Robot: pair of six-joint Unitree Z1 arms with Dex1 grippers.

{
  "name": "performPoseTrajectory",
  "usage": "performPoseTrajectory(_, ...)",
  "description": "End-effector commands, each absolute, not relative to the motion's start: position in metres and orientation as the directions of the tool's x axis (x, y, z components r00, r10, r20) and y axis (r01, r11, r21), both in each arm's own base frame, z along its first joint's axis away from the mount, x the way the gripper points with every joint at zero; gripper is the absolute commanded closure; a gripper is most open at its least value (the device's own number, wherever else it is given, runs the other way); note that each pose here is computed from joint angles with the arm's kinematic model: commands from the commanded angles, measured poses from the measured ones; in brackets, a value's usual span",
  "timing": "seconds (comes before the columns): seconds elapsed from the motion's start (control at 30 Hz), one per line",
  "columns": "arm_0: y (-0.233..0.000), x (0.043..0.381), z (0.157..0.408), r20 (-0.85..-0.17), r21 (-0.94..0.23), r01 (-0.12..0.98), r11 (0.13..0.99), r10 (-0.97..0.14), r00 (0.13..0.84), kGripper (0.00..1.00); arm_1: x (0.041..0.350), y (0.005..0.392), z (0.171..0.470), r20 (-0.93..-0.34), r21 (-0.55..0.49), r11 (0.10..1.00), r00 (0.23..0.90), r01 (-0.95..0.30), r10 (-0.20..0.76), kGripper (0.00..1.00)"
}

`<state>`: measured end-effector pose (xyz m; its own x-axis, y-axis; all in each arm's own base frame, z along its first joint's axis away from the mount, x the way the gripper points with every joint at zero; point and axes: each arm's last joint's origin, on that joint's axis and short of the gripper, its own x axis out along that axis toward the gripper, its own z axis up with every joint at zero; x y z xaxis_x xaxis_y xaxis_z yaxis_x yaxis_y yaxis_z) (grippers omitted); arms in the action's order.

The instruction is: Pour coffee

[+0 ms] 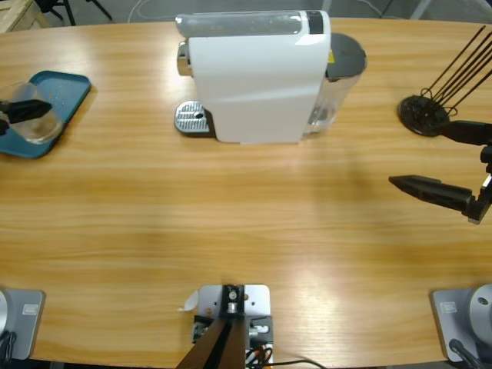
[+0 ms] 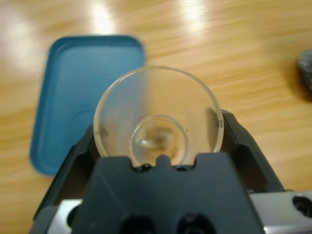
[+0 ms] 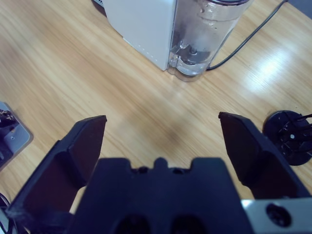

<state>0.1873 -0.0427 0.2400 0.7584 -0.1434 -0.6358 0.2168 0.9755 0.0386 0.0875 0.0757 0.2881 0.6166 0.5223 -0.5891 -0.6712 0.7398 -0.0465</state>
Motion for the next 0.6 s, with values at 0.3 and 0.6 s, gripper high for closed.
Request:
performPoseTrajectory(0.3, -0.005, 0.225, 0.209, -0.655, 0.021, -0.009, 1.0, 0.02, 0.755, 0.515, 0.084, 0.075, 0.28, -0.604, -0.037, 0.735, 0.601, -0.677, 0.524, 0.0)
performPoseTrajectory(0.6, 0.001, 0.242, 0.189, -0.684, 0.024, -0.037, 0.999, 0.043, 0.728, 0.515, 0.084, 0.074, 0.28, -0.606, -0.038, 0.737, 0.602, -0.675, 0.52, 0.0)
